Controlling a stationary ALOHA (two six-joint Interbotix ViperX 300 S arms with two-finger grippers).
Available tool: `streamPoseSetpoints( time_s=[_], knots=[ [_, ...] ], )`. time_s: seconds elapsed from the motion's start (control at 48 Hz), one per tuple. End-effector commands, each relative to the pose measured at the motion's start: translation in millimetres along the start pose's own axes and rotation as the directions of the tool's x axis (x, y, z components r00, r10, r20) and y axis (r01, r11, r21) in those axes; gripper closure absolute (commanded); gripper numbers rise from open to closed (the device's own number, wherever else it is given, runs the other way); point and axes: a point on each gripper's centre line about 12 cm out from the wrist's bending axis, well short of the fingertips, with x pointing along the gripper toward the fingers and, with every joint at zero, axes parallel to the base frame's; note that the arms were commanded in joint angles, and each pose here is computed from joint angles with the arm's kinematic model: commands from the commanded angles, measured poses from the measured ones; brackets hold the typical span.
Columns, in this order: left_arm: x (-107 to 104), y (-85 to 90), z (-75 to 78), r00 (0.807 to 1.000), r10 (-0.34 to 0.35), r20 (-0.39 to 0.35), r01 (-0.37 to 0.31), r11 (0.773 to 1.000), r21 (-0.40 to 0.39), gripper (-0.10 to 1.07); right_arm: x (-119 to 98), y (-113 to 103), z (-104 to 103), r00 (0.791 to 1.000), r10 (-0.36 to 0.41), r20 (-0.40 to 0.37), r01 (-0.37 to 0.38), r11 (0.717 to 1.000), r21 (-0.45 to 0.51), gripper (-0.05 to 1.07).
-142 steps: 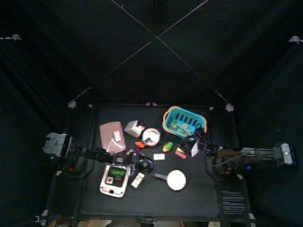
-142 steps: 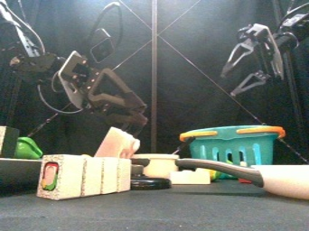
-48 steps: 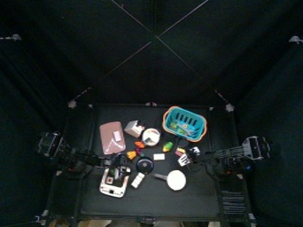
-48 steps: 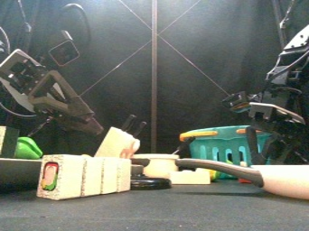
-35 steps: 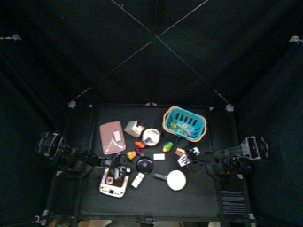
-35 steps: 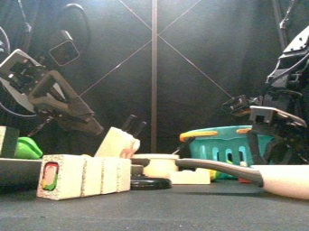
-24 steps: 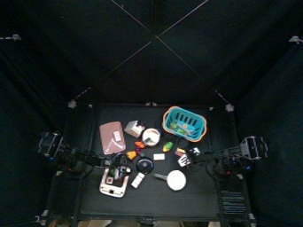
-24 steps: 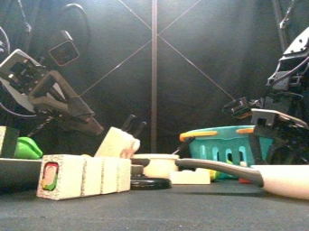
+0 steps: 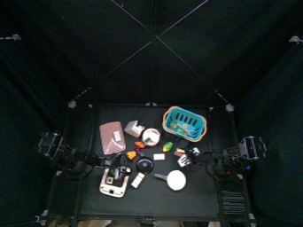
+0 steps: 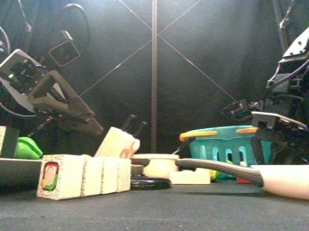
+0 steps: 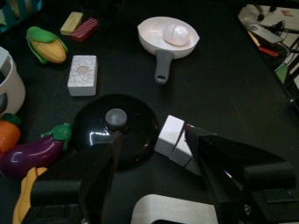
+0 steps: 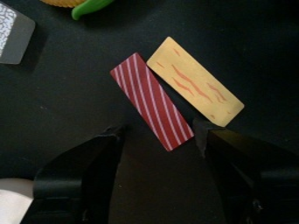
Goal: Grab salmon
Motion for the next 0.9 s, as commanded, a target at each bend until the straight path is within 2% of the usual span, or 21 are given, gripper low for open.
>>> streamPoseSetpoints(
  time_s=[0.0, 0.479, 0.875],
  knots=[
    [1.0, 0.5, 5.0, 1.000, 0.006, 0.021, -0.006, 1.000, -0.008, 0.04, -2.6, 2.5, 3.0, 1.000, 0.016, 0.011, -0.016, 1.000, 0.002, 0.20],
    [-0.8, -3.4, 8.3, 0.999, -0.010, 0.034, 0.010, 1.000, 0.002, 0.04, -5.6, 6.9, 4.7, 0.999, 0.030, 0.015, -0.030, 0.999, 0.010, 0.55],
    [-3.1, -2.1, 8.2, 0.999, -0.005, 0.036, 0.005, 1.000, -0.005, 0.04, -8.2, 8.1, 7.2, 0.999, 0.039, 0.024, -0.039, 0.999, 0.012, 0.58]
  ],
)
